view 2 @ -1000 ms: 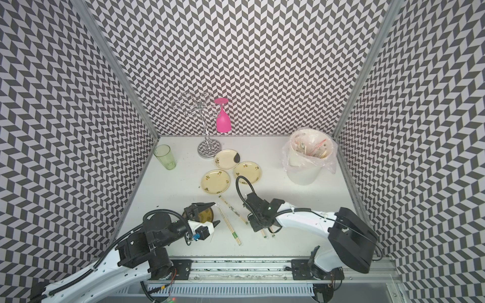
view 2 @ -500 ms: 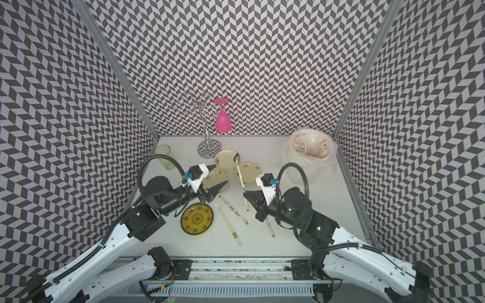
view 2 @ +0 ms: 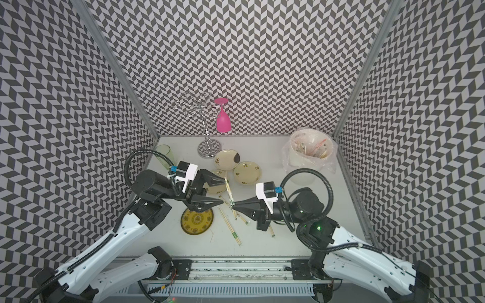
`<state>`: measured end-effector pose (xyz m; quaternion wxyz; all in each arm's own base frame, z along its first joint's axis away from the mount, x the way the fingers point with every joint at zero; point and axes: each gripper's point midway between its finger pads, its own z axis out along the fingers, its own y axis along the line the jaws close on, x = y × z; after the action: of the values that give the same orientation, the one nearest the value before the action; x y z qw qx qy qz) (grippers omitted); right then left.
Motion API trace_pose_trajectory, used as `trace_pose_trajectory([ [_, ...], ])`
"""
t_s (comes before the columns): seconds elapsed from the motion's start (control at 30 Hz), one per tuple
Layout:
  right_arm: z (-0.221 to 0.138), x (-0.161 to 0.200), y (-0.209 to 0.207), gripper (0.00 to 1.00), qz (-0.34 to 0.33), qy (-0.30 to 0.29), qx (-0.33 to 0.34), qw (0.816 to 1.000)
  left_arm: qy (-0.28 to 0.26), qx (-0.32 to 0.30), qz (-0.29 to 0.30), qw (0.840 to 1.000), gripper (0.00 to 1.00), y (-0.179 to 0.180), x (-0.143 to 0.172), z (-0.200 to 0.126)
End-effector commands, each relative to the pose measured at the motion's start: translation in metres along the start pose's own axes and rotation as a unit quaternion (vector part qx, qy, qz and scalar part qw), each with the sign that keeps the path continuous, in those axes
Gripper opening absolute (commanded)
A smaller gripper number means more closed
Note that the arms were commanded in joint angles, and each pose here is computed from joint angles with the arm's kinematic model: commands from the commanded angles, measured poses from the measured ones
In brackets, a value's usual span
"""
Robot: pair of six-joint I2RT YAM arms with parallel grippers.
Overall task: Remove the packaging of disposable chopsticks
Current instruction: Pick up the disposable chopsticks from the center of the board.
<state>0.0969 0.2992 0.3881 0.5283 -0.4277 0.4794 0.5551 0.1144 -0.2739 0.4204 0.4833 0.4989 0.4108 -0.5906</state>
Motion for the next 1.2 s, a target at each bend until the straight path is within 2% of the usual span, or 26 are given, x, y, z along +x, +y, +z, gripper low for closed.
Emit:
trace_pose_trajectory([
  [0.0,0.004,-0.023,0.01,0.0,-0.02,-0.033,-0.033,0.999,-0.003,0.081,0.029,0.996,0.67,-0.039,-0.02,0.003],
  [0.13,0.013,-0.017,0.003,0.0,-0.003,-0.017,-0.029,0.999,-0.004,0.093,0.034,0.995,0.62,-0.045,-0.024,0.006],
  [0.23,0.017,-0.011,-0.001,0.0,0.005,-0.004,-0.024,1.0,-0.005,0.093,0.046,0.995,0.51,-0.045,-0.026,0.007],
  [0.43,0.019,-0.004,-0.01,0.0,0.013,0.005,-0.005,1.0,-0.005,0.087,0.055,0.995,0.21,-0.041,-0.029,0.009],
  [0.53,0.019,-0.003,-0.012,0.0,0.014,0.008,0.002,1.0,-0.005,0.077,0.057,0.995,0.0,-0.036,-0.031,0.01],
  [0.7,0.019,-0.005,-0.02,0.0,0.009,0.012,0.027,1.0,-0.019,0.051,0.066,0.996,0.0,-0.027,-0.042,0.013],
  [0.73,0.019,-0.005,-0.024,0.05,0.009,0.013,0.037,0.999,-0.024,0.036,0.067,0.997,0.0,-0.022,-0.045,0.013],
  [0.77,0.019,-0.006,-0.028,0.18,0.008,0.013,0.051,0.999,-0.028,0.023,0.068,0.997,0.0,-0.018,-0.048,0.013],
  [0.8,0.018,-0.007,-0.033,0.39,0.005,0.014,0.065,0.998,-0.032,0.009,0.069,0.997,0.0,-0.013,-0.051,0.013],
  [0.83,0.017,-0.006,-0.037,0.55,0.005,0.015,0.078,0.997,-0.036,-0.005,0.072,0.997,0.0,-0.009,-0.055,0.012],
  [0.9,0.013,-0.006,-0.042,0.76,-0.005,0.017,0.098,0.995,-0.043,-0.04,0.076,0.995,0.0,0.003,-0.062,0.008],
  [0.93,0.012,-0.005,-0.044,0.79,-0.009,0.018,0.104,0.994,-0.047,-0.052,0.079,0.994,0.0,0.007,-0.064,0.007],
  [1.03,0.013,0.002,-0.046,0.79,-0.017,0.034,0.108,0.993,-0.047,-0.071,0.082,0.993,0.0,0.016,-0.07,0.003],
  [1.17,0.018,0.013,-0.049,0.65,-0.015,0.058,0.103,0.993,-0.041,-0.075,0.075,0.993,0.0,0.023,-0.069,0.001],
])
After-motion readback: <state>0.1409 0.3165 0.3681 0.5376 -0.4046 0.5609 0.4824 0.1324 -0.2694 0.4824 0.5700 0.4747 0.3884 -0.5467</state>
